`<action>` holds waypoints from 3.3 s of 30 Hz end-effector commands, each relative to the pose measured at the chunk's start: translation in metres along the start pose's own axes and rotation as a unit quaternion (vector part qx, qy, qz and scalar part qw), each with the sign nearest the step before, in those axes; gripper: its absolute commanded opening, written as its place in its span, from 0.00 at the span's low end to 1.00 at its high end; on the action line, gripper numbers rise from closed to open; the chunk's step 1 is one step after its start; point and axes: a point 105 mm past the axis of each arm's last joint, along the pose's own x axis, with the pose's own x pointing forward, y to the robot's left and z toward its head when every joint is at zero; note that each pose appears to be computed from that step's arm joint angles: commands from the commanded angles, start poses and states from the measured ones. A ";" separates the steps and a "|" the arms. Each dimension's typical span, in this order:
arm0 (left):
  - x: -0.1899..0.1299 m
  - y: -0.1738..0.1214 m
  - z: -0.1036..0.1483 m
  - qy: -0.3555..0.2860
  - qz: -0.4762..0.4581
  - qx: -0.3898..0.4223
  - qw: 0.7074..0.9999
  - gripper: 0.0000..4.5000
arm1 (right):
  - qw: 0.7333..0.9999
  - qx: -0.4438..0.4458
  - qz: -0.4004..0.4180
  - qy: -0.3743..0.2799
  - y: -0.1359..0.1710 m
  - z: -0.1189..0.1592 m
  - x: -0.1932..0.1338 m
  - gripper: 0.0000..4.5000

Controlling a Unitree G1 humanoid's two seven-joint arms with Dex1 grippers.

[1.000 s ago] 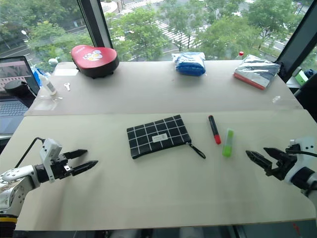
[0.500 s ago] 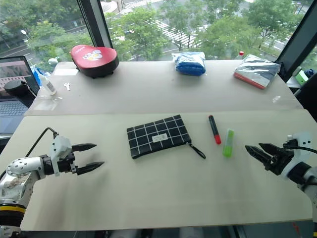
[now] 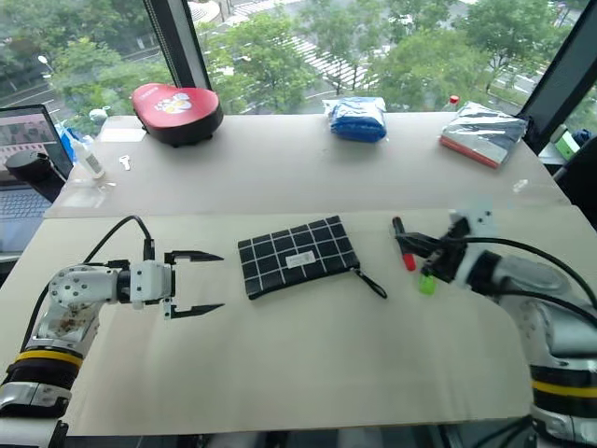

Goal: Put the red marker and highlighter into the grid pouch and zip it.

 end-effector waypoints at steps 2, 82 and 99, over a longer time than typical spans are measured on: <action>0.003 0.006 0.004 -0.011 -0.008 0.017 1.000 1.00 | 0.999 -0.051 0.016 0.000 0.005 0.008 0.026 0.00; 0.088 0.008 0.016 -0.055 0.015 0.209 0.976 0.00 | 0.999 -0.014 0.000 0.047 0.006 -0.010 0.064 0.41; 0.085 0.043 0.028 -0.088 0.184 -0.022 0.979 0.00 | 0.999 0.003 -0.010 0.033 0.004 0.014 0.027 0.95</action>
